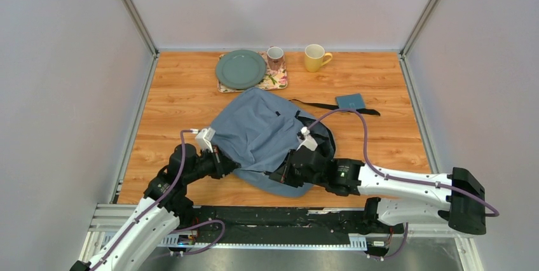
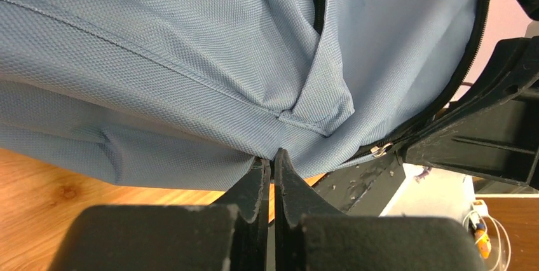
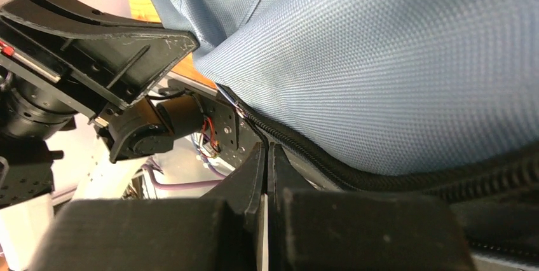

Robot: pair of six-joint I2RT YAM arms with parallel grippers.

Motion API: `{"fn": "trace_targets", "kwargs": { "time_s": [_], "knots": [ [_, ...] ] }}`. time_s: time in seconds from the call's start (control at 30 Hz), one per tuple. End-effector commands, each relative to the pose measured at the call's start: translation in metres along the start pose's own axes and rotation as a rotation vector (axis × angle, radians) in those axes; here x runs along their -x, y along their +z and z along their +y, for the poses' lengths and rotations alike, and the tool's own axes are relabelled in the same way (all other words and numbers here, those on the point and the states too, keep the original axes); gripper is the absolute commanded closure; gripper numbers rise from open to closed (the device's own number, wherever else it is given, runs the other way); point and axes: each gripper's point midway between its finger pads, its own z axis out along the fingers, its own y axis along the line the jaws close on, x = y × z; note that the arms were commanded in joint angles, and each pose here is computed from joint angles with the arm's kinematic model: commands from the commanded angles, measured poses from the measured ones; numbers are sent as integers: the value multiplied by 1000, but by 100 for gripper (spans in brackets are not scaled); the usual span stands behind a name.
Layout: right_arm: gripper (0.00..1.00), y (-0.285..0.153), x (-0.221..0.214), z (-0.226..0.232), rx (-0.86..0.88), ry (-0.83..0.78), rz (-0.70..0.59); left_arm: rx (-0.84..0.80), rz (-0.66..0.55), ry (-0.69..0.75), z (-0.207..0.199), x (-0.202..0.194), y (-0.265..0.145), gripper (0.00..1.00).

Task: Pack the student bag
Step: Zip the student bag at the center of the board.

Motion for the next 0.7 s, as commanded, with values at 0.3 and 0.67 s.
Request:
{"fn": "trace_targets", "kwargs": {
  "time_s": [0.3, 0.67],
  "knots": [
    [100, 6, -20, -10, -111, -213, 87, 129, 27, 0, 30, -11, -7, 27],
    [100, 11, -21, -5, -97, -212, 82, 11, 27, -178, -12, -12, -32, 25]
  ]
}}
